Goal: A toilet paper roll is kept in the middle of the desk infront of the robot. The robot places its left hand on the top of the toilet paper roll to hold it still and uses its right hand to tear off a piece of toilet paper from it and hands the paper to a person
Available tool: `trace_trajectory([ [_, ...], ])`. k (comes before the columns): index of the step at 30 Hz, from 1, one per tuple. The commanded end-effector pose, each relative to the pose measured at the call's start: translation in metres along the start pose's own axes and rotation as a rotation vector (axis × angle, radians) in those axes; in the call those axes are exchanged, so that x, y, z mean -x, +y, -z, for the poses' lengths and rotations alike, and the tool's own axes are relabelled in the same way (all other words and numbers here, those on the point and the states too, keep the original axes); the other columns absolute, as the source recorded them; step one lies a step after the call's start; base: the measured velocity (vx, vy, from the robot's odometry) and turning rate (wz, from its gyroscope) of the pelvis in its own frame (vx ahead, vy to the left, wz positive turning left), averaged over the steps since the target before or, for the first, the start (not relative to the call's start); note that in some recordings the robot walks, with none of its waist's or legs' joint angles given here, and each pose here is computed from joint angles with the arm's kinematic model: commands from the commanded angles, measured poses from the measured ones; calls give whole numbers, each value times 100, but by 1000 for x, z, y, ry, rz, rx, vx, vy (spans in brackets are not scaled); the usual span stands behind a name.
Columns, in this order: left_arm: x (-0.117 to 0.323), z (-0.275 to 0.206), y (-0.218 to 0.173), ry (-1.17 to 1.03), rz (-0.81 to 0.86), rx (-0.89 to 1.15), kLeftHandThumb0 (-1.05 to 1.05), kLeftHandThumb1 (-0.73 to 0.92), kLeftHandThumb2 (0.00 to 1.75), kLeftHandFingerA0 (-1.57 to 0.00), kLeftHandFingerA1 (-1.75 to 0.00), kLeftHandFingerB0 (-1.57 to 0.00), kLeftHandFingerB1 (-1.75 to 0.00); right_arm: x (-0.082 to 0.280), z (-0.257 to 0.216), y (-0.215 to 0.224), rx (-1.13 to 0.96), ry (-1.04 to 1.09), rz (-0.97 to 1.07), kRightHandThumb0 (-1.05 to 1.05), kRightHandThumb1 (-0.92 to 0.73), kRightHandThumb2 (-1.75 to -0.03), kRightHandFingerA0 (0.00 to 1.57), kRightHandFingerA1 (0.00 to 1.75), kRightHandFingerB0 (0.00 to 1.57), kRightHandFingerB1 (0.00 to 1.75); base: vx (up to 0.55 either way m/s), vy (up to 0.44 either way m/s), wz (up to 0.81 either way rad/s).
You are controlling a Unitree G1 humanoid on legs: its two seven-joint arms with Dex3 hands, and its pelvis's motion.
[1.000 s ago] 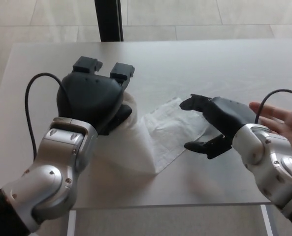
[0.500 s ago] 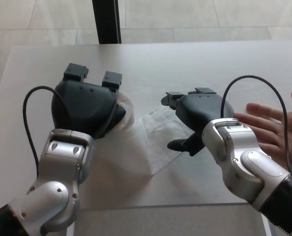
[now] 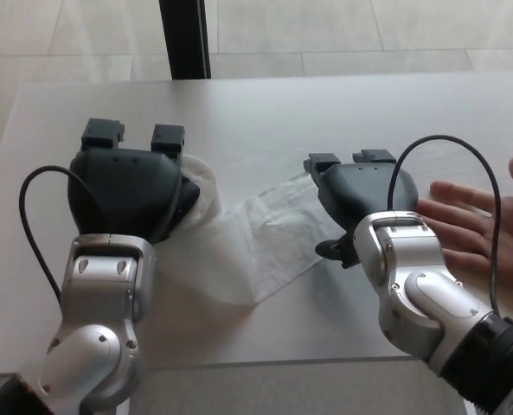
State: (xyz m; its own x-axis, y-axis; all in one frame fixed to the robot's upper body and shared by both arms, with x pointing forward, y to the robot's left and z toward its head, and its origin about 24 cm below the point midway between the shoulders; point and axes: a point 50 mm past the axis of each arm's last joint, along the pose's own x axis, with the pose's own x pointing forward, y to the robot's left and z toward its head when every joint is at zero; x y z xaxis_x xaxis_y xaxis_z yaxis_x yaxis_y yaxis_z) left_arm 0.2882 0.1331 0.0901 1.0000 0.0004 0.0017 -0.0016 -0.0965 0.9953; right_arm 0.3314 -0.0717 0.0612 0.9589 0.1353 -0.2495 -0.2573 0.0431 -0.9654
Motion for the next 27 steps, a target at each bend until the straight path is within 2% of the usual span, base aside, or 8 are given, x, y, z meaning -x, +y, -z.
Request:
trace_trajectory([
  [1,6,9,-35,42,206,-70,-40,83,71,-17,-51,-15,-36,-1,-1,5,38,14,-63,-29,-44,-72,0,0,8,29,0,0,0],
  [8,5,6,-34,33,205,-89,-42,87,67,-17,-50,-17,-35,-1,-6,4,35,4,-64,-26,-42,-77,0,0,6,25,0,0,0],
  [9,5,4,-34,23,205,-96,-41,85,70,-18,-50,-17,-36,-2,-9,5,44,-8,-54,-19,-40,-79,0,0,7,31,0,0,0],
  [11,5,2,-35,17,214,-119,-40,82,72,-18,-50,-17,-35,-4,-11,6,62,-19,-58,-17,-42,-79,0,0,7,30,0,0,0],
  [18,4,3,-37,24,240,-121,-41,82,69,-21,-49,-17,-34,-7,-18,4,57,-19,-58,-21,-41,-76,0,0,6,31,0,0,0],
  [23,5,4,-41,39,262,-105,-43,84,65,-21,-49,-18,-33,-10,-26,-2,74,-20,-64,-18,-44,-75,0,5,7,23,0,0,0],
  [27,5,6,-41,40,264,-111,-45,84,65,-21,-49,-18,-33,-12,-25,-5,81,-14,-86,-15,-44,-74,0,3,8,16,0,0,0],
])
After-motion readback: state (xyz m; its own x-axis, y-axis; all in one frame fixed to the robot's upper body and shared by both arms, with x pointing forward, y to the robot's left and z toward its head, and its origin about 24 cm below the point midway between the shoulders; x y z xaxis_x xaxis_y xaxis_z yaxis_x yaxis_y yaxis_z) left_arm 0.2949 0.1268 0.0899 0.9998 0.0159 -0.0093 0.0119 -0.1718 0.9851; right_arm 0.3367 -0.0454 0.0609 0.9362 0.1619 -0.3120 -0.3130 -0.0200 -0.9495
